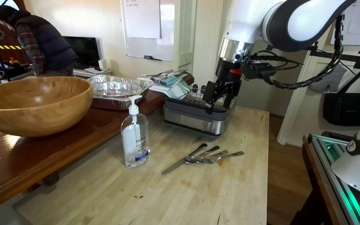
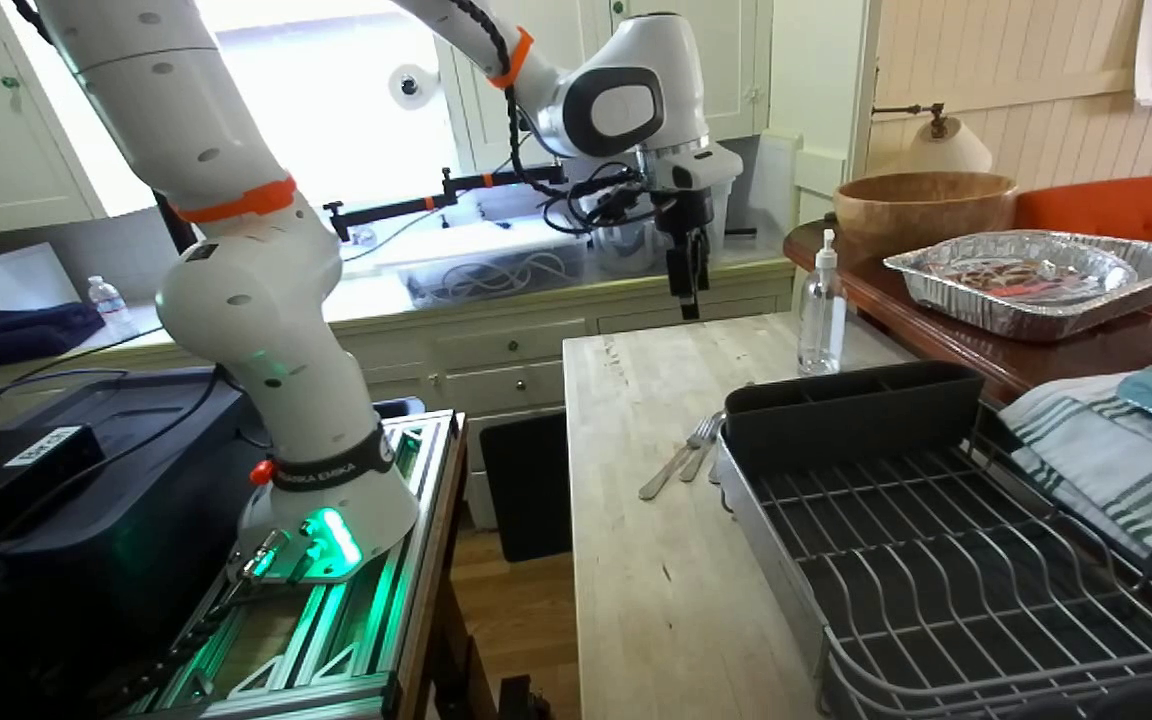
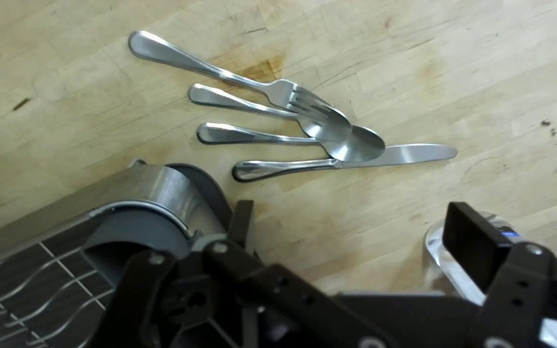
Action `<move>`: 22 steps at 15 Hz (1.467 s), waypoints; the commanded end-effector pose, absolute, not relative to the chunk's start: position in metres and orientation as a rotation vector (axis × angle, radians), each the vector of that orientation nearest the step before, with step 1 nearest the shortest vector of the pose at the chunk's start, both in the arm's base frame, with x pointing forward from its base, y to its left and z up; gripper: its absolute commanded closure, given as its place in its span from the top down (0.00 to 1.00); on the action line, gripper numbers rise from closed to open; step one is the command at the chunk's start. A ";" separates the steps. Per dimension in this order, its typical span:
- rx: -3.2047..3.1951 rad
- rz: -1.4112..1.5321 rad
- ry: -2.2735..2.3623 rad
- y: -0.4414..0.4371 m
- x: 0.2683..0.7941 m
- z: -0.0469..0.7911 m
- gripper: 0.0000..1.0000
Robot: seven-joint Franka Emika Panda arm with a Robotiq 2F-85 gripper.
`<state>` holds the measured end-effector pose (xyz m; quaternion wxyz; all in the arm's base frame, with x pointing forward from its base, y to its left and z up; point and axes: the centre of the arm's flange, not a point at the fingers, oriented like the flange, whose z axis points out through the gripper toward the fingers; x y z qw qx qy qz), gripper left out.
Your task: Move the spoon next to the knife to the grey object on the plate rack
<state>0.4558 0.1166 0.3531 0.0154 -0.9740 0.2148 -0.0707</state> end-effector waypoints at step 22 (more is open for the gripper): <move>-2.615 -0.207 1.416 0.108 0.481 0.215 1.00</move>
